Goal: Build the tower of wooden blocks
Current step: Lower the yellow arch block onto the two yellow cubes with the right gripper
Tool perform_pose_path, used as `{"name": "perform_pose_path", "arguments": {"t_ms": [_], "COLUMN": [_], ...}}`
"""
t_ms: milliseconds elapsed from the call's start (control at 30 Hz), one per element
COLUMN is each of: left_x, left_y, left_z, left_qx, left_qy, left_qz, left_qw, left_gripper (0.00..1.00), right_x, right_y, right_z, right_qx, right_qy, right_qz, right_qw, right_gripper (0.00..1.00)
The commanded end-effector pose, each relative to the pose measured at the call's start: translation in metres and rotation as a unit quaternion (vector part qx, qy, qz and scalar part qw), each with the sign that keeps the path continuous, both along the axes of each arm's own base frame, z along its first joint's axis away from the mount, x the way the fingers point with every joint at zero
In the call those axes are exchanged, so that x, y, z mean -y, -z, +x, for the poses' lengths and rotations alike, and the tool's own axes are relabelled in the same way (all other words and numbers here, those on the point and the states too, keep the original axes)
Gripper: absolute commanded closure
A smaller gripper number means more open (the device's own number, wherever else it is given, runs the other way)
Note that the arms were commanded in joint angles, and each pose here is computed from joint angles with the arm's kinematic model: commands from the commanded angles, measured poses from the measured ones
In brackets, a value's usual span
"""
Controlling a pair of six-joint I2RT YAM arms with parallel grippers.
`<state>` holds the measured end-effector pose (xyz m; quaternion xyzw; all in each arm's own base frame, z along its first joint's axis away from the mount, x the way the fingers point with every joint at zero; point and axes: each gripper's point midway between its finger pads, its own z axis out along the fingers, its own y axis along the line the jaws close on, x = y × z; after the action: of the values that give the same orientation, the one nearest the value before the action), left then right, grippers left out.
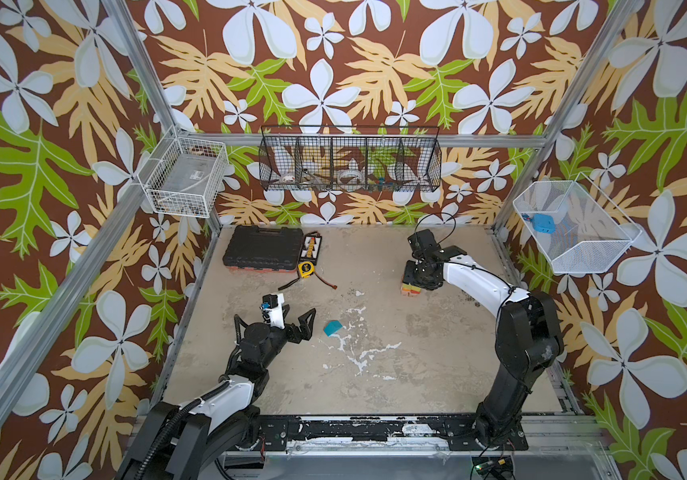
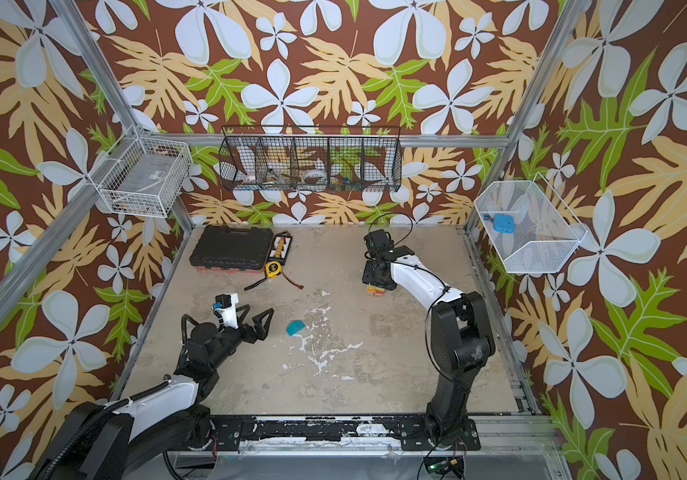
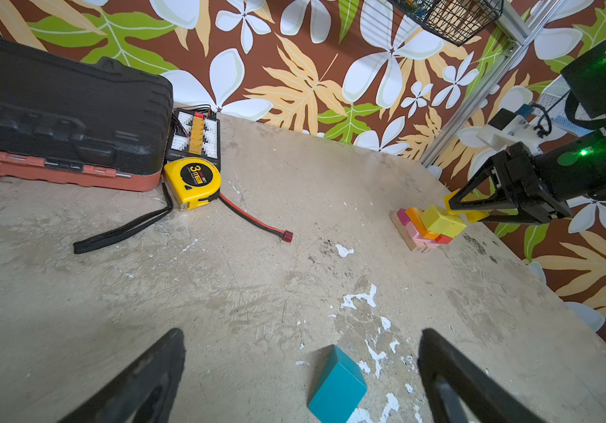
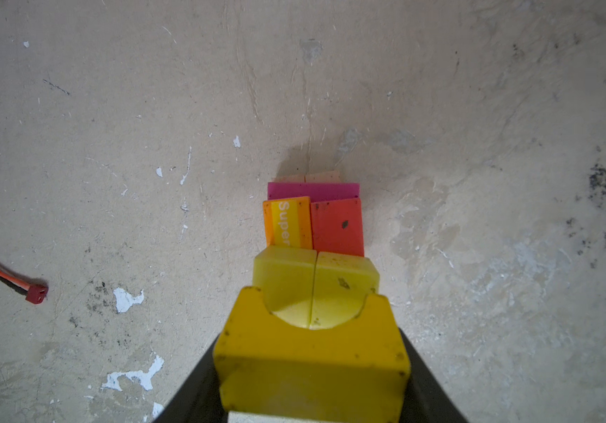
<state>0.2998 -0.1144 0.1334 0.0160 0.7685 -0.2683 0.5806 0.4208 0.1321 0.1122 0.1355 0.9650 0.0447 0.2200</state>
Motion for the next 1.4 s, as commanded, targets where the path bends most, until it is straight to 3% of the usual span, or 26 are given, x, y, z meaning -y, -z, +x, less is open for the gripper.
{"name": "perform_pose_path", "arguments": {"t_ms": [0,600,1133,1367], "left_x": [0.0003,0.0009,0.0014,0.0015], "left_y": [-0.0098,-0.0092,-0.0093,-0.0087], "left_z": [0.0026,0.0029,0.0036,0.0042], "left_qx": [0.02,0.019,0.018,0.016], "left_qy": [-0.001,0.0,0.001,0.001], "left_qz": [0.001,0.001,0.001,0.001], "left_qw": [1.0,1.0,1.0,1.0], "left_gripper": [0.0,0.0,0.0,0.0], "right_x": [0.0007,0.0001,0.005,0.0045], "right_y": [0.0017,0.0057,0.0061,0.0048], "right_z": [0.0005,0.0061,0.0047,0.0031], "right_qx": [-0.001,-0.006,-0.011,-0.008], "right_qy": [0.011,0.009,0.007,0.002], "right_qz": [0.001,-0.006,-0.023,-0.021], "right_qw": [1.0,1.0,1.0,1.0], "right_gripper": [0.7,0.65,0.51,0.4]}}
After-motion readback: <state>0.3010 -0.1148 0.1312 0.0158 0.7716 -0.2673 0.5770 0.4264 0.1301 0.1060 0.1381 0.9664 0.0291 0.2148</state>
